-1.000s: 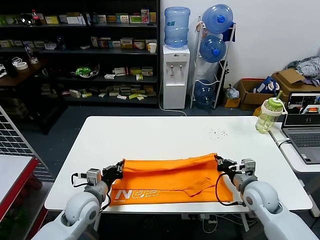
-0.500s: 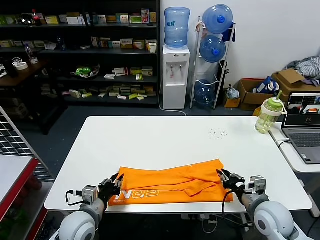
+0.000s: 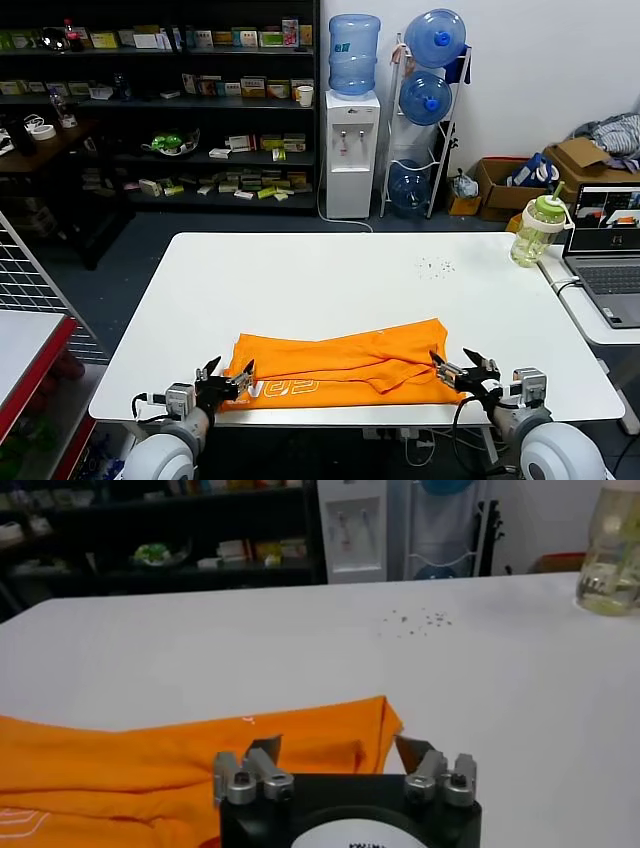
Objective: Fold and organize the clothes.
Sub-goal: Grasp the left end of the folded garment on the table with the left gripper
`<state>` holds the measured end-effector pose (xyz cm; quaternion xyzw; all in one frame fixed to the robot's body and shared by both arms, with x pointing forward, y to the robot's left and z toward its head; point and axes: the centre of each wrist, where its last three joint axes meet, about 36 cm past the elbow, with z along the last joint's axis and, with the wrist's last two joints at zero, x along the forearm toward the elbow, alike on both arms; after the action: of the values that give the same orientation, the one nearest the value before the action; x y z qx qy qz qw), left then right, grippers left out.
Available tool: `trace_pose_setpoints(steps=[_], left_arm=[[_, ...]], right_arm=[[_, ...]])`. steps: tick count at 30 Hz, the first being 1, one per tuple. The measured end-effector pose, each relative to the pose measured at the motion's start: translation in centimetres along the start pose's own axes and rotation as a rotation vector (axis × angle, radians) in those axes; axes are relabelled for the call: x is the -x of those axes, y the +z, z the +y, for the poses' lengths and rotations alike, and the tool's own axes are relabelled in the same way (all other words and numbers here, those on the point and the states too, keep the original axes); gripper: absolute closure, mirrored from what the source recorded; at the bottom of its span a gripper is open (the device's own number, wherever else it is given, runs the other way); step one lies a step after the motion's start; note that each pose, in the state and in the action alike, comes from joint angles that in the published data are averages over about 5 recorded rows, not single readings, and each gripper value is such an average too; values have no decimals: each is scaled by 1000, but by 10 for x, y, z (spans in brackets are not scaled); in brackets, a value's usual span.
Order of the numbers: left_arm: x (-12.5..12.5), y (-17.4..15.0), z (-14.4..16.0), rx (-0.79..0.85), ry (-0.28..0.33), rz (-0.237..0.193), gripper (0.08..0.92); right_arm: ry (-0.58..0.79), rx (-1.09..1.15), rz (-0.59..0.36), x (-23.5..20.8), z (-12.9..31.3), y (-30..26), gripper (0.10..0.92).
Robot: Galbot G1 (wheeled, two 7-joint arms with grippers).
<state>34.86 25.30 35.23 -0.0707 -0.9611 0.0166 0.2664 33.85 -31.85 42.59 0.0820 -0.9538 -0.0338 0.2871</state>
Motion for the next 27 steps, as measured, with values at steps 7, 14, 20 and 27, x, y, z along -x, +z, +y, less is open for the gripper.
trace_pose_setpoints(steps=[7, 14, 20, 27], left_arm=[[5, 16, 1, -5, -10, 18, 250], [5, 21, -3, -8, -8, 17, 466], [5, 23, -7, -10, -3, 11, 640], [2, 18, -5, -12, -4, -13, 836]], right_arm=[[2, 7, 1, -3, 1, 3, 200], [4, 8, 1, -3, 1, 3, 200], [7, 12, 0, -4, 1, 5, 200], [11, 18, -10, -2, 1, 5, 200]])
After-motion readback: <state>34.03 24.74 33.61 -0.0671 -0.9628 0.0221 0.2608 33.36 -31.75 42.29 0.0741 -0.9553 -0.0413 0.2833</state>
